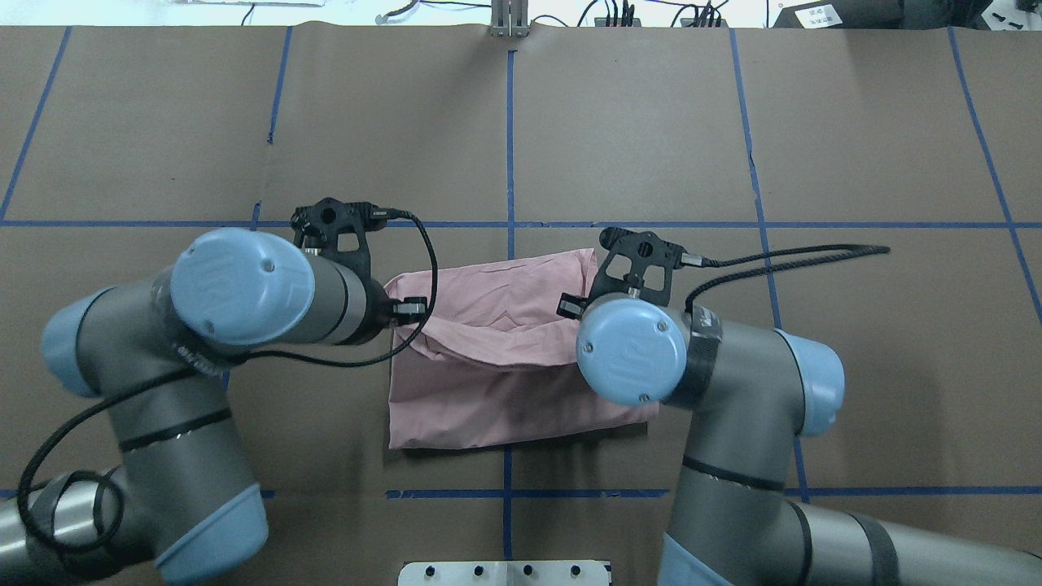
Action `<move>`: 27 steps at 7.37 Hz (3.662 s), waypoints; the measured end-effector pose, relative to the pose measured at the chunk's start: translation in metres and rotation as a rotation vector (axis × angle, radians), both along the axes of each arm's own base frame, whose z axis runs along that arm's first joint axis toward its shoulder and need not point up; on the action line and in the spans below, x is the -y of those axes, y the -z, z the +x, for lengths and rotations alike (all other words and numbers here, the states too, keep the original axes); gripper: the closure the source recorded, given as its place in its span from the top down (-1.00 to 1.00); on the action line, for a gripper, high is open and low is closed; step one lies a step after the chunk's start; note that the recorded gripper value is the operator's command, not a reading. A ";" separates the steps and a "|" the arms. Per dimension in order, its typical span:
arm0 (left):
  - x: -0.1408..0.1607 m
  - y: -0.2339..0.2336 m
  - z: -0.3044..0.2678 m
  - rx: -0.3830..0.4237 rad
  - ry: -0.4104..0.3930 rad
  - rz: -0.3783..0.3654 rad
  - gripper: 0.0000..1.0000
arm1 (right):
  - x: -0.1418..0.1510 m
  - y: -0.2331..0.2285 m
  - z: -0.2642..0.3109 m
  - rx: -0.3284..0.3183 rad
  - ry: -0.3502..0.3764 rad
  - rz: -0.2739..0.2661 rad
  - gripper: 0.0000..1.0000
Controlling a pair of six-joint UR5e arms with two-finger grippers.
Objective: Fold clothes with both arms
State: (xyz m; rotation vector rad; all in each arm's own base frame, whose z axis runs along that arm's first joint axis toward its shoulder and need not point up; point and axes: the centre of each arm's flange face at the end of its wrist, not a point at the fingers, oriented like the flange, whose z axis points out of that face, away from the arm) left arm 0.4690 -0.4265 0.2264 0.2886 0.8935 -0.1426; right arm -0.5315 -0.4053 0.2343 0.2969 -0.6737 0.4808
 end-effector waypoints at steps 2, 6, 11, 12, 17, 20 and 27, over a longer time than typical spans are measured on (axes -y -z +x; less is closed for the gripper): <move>0.112 -0.062 -0.008 0.074 0.011 0.152 1.00 | 0.124 -0.046 -0.031 -0.027 0.005 -0.018 1.00; 0.128 -0.081 -0.065 0.046 -0.085 0.276 1.00 | 0.198 -0.076 0.054 0.035 0.183 -0.008 1.00; 0.101 -0.130 -0.229 0.168 -0.253 0.458 1.00 | 0.146 -0.135 0.275 -0.052 0.449 0.084 1.00; 0.105 -0.161 -0.286 0.232 -0.298 0.503 1.00 | 0.142 -0.173 0.336 -0.084 0.512 0.105 1.00; 0.060 -0.320 -0.489 0.323 -0.341 0.406 1.00 | 0.032 -0.412 0.594 -0.059 0.589 -0.041 1.00; 0.037 -0.415 -0.514 0.208 -0.340 0.178 1.00 | -0.019 -0.485 0.622 0.007 0.535 -0.177 1.00; 0.024 -0.417 -0.539 0.108 -0.311 0.032 1.00 | -0.009 -0.437 0.623 0.027 0.520 -0.087 1.00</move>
